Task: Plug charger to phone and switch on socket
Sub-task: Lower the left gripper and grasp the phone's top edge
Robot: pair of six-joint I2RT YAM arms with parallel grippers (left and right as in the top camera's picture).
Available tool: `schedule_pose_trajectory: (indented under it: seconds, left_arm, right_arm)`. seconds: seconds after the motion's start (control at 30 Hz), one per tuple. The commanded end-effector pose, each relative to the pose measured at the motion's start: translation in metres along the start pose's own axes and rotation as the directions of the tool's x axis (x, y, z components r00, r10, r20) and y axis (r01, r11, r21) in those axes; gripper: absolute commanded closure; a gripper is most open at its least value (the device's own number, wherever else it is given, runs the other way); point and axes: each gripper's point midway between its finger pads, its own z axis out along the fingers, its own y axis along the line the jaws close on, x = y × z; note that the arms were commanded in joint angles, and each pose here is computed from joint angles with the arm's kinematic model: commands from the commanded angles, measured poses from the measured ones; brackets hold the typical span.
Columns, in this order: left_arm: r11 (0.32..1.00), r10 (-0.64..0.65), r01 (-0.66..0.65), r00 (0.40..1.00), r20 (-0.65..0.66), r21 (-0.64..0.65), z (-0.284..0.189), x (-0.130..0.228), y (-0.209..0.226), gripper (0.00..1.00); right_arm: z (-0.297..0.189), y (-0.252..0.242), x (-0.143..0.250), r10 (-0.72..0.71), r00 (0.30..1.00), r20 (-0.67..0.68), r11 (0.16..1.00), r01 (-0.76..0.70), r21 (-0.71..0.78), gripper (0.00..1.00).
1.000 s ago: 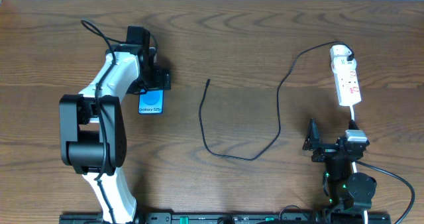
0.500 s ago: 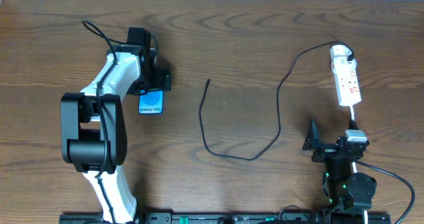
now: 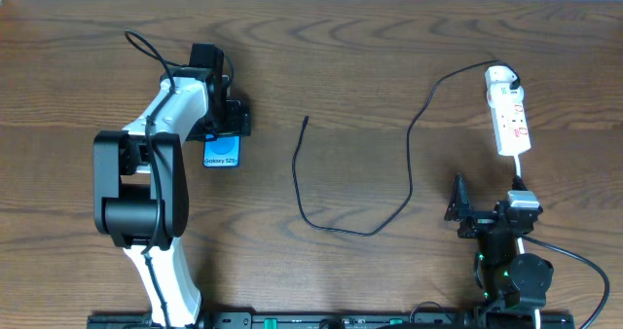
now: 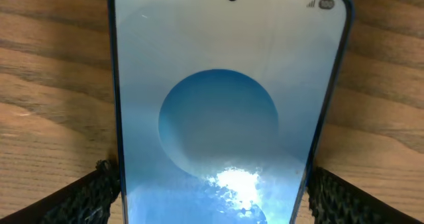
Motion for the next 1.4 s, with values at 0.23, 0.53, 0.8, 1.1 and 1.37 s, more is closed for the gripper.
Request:
schedule_pose_trajectory:
  seconds: [0.23, 0.53, 0.8, 1.1, 1.37]
  left_arm:
    - [1.000, -0.009, 0.009, 0.999, -0.053, -0.012, 0.016, 0.014, 0.004, 0.08]
    - [1.000, -0.010, 0.010, 0.998, -0.062, 0.009, 0.018, 0.018, 0.001, 0.15]
    - [1.000, -0.009, 0.010, 0.998, -0.059, 0.009, 0.017, 0.017, 0.001, 0.23]
    - [1.000, -0.009, 0.009, 1.000, -0.006, 0.017, -0.008, 0.004, -0.002, 0.26]
    - [1.000, -0.012, 0.011, 0.998, 0.061, 0.028, -0.042, -0.003, -0.003, 0.26]
  right_arm:
    - [0.000, 0.001, 0.000, -0.001, 1.000, 0.001, 1.000, 0.001, -0.001, 0.01]
    - [0.000, 0.001, 0.000, -0.002, 1.000, 0.001, 1.000, 0.002, -0.001, 0.01]
    - [0.000, 0.000, 0.000, -0.001, 1.000, 0.001, 1.000, 0.001, 0.000, 0.01]
    - [0.000, 0.001, 0.000, -0.001, 1.000, 0.001, 1.000, 0.001, -0.001, 0.01]
    - [0.000, 0.000, 0.000, -0.001, 1.000, 0.001, 1.000, 0.001, 0.000, 0.01]
